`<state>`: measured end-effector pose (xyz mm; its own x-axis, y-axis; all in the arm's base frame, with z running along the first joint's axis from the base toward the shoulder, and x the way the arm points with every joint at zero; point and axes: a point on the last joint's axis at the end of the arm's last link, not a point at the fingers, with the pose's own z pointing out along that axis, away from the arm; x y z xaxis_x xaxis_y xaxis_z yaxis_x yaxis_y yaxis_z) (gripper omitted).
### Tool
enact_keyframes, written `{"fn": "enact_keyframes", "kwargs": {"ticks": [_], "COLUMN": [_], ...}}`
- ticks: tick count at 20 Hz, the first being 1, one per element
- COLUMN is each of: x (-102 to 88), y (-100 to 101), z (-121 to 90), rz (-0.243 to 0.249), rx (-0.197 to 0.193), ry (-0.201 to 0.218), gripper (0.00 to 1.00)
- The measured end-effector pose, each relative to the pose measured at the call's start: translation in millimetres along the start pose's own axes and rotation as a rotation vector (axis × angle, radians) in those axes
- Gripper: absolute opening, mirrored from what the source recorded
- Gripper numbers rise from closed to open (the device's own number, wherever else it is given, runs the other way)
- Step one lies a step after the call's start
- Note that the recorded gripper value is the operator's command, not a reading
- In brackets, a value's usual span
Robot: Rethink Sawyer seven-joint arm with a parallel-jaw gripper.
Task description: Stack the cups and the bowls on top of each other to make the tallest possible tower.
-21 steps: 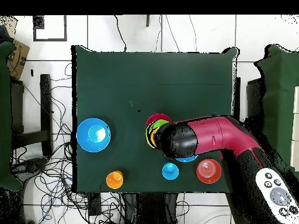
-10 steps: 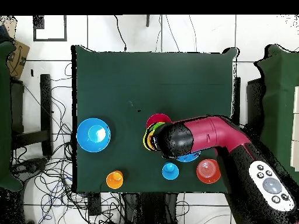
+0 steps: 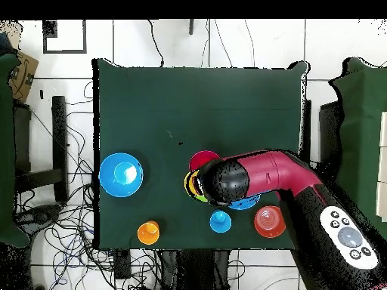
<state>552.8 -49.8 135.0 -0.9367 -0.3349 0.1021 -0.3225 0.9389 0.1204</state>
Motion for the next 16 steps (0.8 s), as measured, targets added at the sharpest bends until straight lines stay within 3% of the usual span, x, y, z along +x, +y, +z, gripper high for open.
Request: {"fn": "enact_keyframes", "kwargs": {"ticks": [9, 16], "x": [1.8, -0.9], "y": [-7.5, -22.6], "z": [-5.1, -31.8], "rz": [0.013, 0.042], "rx": [0.006, 0.021], "ry": [-0.009, -0.055], "gripper": [0.0, 0.0]}}
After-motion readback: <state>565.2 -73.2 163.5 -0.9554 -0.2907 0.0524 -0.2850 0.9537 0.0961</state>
